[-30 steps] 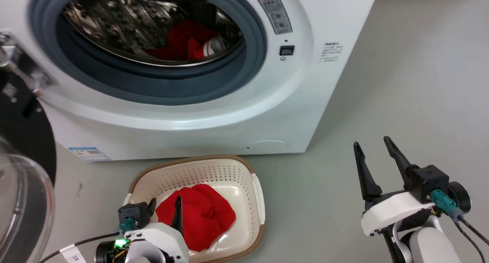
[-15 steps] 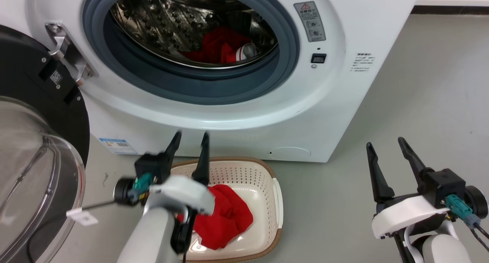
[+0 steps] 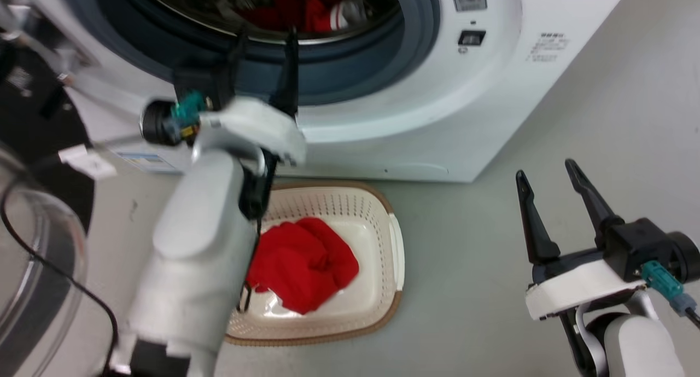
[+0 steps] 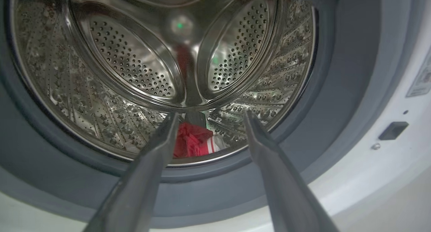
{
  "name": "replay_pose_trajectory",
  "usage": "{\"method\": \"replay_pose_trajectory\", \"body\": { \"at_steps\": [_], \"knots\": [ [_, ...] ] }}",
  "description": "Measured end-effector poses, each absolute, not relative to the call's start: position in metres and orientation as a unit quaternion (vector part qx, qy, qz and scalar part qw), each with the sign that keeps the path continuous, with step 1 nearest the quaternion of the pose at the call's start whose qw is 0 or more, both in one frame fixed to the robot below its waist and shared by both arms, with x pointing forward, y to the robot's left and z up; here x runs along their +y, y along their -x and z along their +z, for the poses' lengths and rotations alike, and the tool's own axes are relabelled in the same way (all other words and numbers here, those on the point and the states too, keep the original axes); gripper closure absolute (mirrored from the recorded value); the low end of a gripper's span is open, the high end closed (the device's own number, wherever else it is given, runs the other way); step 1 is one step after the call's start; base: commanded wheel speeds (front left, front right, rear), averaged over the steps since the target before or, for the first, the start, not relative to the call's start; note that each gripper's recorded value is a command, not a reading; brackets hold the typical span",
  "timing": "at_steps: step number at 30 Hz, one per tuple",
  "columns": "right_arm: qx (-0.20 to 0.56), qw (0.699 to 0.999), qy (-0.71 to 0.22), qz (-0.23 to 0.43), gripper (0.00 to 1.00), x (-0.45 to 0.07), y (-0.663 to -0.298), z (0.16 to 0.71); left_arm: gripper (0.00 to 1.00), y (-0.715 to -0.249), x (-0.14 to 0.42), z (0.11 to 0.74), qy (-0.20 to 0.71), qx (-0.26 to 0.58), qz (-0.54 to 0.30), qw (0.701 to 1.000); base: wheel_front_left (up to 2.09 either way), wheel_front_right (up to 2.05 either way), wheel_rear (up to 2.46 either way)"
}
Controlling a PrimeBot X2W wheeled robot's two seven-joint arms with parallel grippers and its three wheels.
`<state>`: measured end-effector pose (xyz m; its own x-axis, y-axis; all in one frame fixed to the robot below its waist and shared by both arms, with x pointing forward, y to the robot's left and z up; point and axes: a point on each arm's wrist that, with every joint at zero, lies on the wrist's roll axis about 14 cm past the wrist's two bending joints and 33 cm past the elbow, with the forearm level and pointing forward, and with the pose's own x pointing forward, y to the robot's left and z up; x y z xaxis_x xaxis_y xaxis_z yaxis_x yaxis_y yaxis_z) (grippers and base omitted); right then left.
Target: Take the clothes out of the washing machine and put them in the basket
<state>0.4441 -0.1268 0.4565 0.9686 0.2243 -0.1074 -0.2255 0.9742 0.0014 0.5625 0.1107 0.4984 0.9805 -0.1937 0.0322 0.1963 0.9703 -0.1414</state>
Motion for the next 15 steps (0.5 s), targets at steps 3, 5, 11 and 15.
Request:
{"method": "replay_pose_trajectory", "body": {
  "at_steps": [3,5,11,15],
  "knots": [
    [0.061,0.992,0.001,0.111,0.0,-0.128,-0.45,0.448,0.0,-0.589,0.111,0.484,0.068,0.012,-0.097,0.993,0.0,0.0,0.0],
    [0.066,0.992,-0.002,0.111,0.0,-0.129,-0.454,0.441,0.0,-0.608,0.113,0.477,0.061,0.025,-0.095,0.993,0.0,0.0,0.0],
    [0.091,0.991,-0.012,0.102,0.0,-0.136,-0.456,0.416,0.0,-0.658,0.111,0.453,0.046,0.079,-0.101,0.991,0.0,0.0,0.0],
    [0.106,0.99,-0.023,0.094,0.0,-0.141,-0.456,0.402,0.0,-0.689,0.111,0.44,0.045,0.115,-0.1,0.987,0.0,0.0,0.0]
  ]
}}
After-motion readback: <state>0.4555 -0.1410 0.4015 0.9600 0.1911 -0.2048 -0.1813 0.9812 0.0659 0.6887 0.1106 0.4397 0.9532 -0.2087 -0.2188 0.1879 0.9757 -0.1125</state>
